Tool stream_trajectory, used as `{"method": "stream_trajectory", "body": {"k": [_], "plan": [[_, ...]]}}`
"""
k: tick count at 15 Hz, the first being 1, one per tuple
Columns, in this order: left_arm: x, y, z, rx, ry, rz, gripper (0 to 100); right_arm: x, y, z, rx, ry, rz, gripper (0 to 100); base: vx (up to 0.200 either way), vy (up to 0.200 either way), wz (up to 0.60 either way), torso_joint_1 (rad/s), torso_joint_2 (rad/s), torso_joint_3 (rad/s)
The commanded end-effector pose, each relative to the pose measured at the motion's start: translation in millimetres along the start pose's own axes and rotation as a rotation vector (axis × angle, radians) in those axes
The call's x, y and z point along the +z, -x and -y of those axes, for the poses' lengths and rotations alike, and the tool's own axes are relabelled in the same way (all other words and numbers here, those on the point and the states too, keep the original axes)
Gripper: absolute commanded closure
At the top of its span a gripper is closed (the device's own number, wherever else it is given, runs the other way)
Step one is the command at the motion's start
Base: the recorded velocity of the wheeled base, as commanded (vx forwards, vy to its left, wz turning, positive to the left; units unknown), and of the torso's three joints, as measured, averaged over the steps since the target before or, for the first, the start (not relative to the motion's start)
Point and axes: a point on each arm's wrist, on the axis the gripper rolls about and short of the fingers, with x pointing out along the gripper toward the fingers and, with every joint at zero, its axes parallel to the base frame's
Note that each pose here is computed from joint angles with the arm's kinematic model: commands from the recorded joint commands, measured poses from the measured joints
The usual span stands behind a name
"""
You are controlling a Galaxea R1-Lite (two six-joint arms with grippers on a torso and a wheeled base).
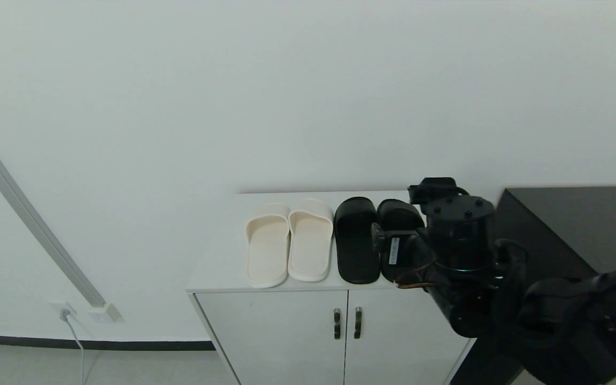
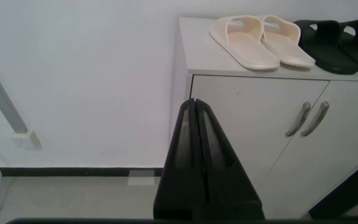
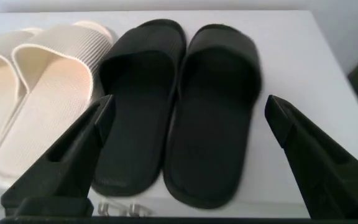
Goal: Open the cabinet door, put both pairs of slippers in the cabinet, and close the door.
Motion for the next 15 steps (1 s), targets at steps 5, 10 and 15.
{"method": "stream_trajectory", "body": {"k": [5, 10, 15], "plan": [[-0.1, -0.1, 0.0, 0.002, 0.001, -0.002, 100, -30.8, -58.3, -20.1, -0.076, 0.018, -0.019, 0, 0.000, 0.000, 0.00, 0.000, 0.00, 0.000], [-0.1, -0.1, 0.0, 0.000, 0.001, -0.002, 100, -38.5, -86.3, -15.4, -0.116, 0.017, -0.020, 0, 0.000, 0.000, 0.00, 0.000, 0.00, 0.000], [-0.1, -0.1, 0.0, 0.000, 0.001, -0.002, 100, -43.7, -112.3, -15.1, -0.146, 0.027, -0.026, 0, 0.000, 0.000, 0.00, 0.000, 0.00, 0.000]]}}
